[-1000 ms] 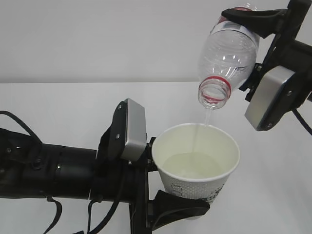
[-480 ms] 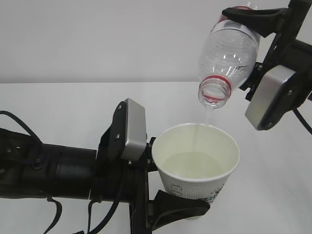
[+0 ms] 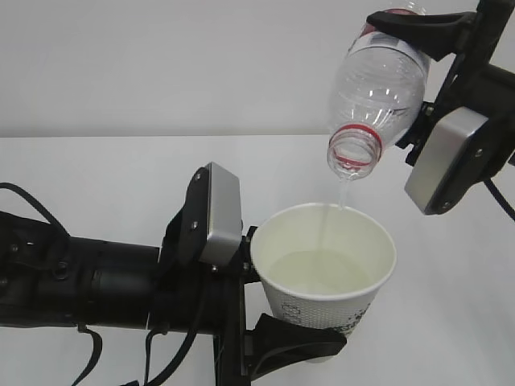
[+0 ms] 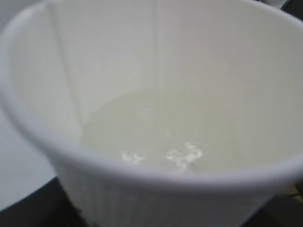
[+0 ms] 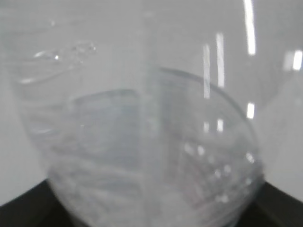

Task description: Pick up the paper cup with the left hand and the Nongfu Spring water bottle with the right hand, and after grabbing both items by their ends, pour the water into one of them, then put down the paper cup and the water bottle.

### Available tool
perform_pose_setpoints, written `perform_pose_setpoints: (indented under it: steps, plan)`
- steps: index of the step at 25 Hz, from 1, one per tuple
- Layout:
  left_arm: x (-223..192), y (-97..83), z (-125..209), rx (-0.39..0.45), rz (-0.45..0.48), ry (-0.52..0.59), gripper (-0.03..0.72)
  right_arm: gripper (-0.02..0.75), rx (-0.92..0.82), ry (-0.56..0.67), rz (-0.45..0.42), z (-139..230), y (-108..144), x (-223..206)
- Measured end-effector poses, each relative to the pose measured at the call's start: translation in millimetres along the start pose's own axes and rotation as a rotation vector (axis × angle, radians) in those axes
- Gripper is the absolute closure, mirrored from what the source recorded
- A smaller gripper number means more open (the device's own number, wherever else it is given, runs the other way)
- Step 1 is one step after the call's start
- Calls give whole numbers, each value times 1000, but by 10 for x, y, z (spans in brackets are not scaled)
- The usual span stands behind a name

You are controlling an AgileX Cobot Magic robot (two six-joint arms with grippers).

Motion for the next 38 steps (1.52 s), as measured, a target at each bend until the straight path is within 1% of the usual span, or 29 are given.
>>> perform_pose_setpoints:
  steps: [38]
  plan:
    - [0,-2,1,0,1,1,163,213,4,-1,3,-2,-6,0]
Point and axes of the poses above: a point on each arm's last joint axis where the gripper is mounted, x pointing back along that axis away from the gripper, y along the wrist's bending axis when the last joint is at zero, z = x × y, the point moved 8 cm from there along -x, pointing out along that axis toward the gripper, and after that the axes turned 6 degrees about x, right-handed, at the moved point
